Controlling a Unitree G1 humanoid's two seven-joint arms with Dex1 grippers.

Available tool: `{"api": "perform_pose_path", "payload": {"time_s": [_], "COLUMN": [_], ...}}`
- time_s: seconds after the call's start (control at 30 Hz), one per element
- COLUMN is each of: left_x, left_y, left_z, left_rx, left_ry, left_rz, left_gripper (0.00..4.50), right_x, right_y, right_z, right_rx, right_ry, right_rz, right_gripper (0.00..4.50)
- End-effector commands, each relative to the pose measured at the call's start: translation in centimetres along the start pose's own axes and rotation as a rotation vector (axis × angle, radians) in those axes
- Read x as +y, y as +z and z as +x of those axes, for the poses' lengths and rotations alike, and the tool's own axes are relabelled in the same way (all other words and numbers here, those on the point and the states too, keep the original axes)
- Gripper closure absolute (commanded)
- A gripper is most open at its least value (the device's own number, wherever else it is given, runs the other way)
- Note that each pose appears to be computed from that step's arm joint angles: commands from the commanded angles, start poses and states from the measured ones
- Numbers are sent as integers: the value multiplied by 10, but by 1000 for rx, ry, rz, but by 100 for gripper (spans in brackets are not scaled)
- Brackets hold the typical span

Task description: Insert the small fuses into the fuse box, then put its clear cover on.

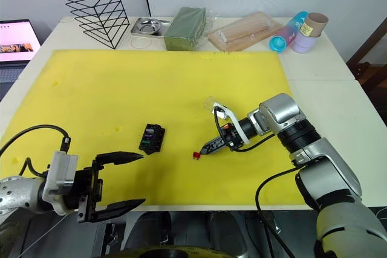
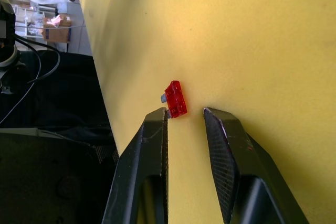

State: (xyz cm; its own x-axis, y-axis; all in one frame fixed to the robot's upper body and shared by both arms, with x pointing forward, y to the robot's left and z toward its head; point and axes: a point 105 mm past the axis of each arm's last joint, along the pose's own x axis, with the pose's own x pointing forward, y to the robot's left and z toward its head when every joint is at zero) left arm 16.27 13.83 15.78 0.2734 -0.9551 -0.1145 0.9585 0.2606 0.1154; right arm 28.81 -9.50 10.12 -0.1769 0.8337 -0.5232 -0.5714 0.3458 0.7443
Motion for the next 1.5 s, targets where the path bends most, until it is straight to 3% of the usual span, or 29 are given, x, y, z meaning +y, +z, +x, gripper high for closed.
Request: {"api": "perform_pose_path", "payload": {"time_s": [0.03,0.77,0.87,0.93,1.2,1.27,1.37,1.5], "left_x": [-2,-1,-1,0,4,5,6,16], "left_y": [4,4,5,6,3,3,1,0], "left_z": [2,3,4,5,0,-2,-12,-30], "left_rx": [-7,1,-4,-10,15,10,-1,-38], "left_ry": [-12,-13,-14,-12,-7,11,77,253], "left_rz": [32,40,45,49,67,61,26,-41], "left_gripper": [0,0,0,0,0,0,0,0], "right_x": [11,4,-3,-7,-3,10,61,103], "right_y": [0,-2,-2,-2,2,12,35,58], "right_z": [7,15,15,15,8,3,-5,-4], "right_rx": [18,28,16,8,-7,-33,-71,-127], "right_ry": [65,48,18,3,5,32,82,-9], "right_rz": [-14,-20,-14,-3,-32,-41,-204,-477], "right_gripper": [340,340,391,448,448,448,448,448]}}
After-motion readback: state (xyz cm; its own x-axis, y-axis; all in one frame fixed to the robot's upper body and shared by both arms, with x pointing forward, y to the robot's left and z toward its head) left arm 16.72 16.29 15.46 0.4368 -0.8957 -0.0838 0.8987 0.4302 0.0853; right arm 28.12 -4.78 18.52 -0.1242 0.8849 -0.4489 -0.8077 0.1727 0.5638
